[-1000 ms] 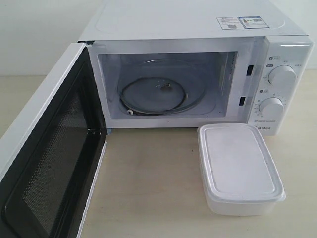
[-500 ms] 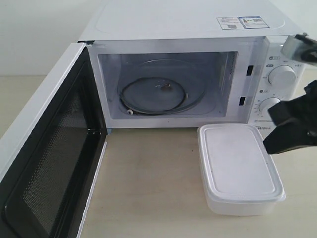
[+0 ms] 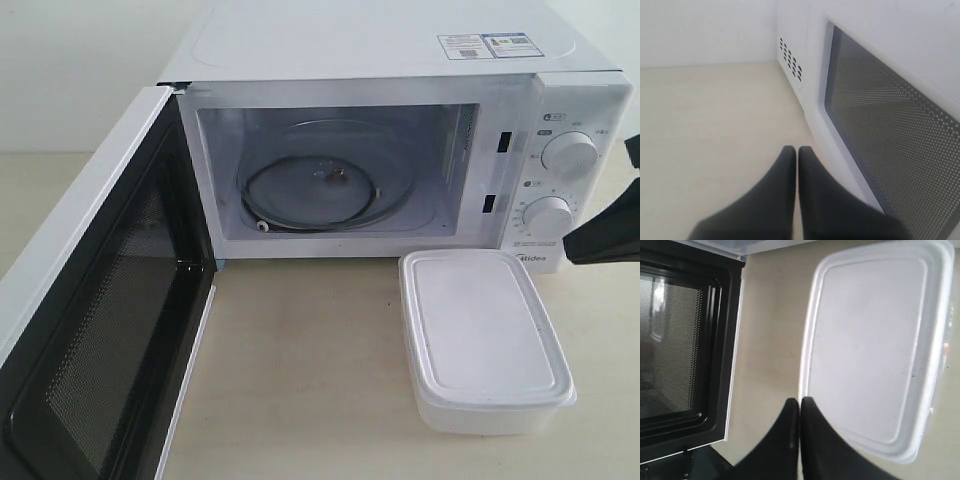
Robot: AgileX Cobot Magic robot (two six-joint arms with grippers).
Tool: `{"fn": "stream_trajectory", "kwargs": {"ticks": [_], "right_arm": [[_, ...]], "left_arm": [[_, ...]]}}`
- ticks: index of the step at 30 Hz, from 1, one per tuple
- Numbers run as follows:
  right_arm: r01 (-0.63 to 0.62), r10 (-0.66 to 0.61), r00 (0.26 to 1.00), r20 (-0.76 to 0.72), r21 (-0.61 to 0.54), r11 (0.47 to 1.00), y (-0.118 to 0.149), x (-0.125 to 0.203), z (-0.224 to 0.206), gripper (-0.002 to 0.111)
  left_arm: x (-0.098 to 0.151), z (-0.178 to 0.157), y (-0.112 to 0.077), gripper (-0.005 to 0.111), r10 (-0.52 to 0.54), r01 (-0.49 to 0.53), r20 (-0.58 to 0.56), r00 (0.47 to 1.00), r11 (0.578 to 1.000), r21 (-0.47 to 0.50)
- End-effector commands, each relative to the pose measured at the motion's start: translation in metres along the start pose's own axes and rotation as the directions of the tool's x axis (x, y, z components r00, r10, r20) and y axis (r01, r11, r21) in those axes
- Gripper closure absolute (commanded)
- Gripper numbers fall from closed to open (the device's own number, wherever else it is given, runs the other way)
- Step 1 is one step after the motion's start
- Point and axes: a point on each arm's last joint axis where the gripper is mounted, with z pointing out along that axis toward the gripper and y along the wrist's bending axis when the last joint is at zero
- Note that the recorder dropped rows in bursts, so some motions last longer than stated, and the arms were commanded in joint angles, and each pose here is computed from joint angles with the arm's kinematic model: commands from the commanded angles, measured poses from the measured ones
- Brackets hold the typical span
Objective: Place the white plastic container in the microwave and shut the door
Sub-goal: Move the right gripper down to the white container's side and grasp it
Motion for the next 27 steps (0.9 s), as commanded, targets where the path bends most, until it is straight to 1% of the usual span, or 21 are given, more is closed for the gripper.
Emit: {"fn": "stream_trajectory", "kwargs": {"ticks": [1,6,10,15,16,18,22,26,27], "right_arm": [[-0.037,0.036,0.999,-0.028,-0.033,0.999,-0.02,-0.006,0.011,0.108],[-0.073,0.071,0.995,-0.063,-0.037,0.997,-0.034,-0.007,0.021,0.108],[-0.064,0.064,0.998,-0.024,0.007,0.998,-0.039,-0.01,0.022,0.108],[-0.064,0.064,0.998,0.0,0.03,0.997,-0.041,-0.012,0.022,0.107],[-0.064,0.064,0.998,0.002,0.032,0.997,-0.041,-0.012,0.022,0.104],[-0.066,0.066,0.998,0.01,0.035,0.997,-0.042,-0.013,0.022,0.095],[-0.054,0.053,0.999,0.004,0.019,0.998,-0.039,-0.013,0.023,0.073],[-0.053,0.053,0.999,0.009,0.035,0.998,-0.041,-0.014,0.023,0.049],[-0.062,0.062,0.998,0.006,0.037,0.997,-0.042,-0.013,0.024,0.044]], "left_arm": [[0.001,0.0,0.0,0.103,-0.008,0.008,0.0,1.0,1.0,-0.004],[0.001,0.0,0.0,0.103,-0.008,0.008,0.0,1.0,1.0,-0.004],[0.001,0.0,0.0,0.103,-0.008,0.008,0.0,1.0,1.0,-0.004],[0.001,0.0,0.0,0.103,-0.008,0.008,0.0,1.0,1.0,-0.004],[0.001,0.0,0.0,0.103,-0.008,0.008,0.0,1.0,1.0,-0.004],[0.001,0.0,0.0,0.103,-0.008,0.008,0.0,1.0,1.0,-0.004],[0.001,0.0,0.0,0.103,-0.008,0.008,0.0,1.0,1.0,-0.004],[0.001,0.0,0.0,0.103,-0.008,0.008,0.0,1.0,1.0,-0.004],[0.001,0.0,0.0,0.103,-0.008,0.008,0.0,1.0,1.0,-0.004]]}}
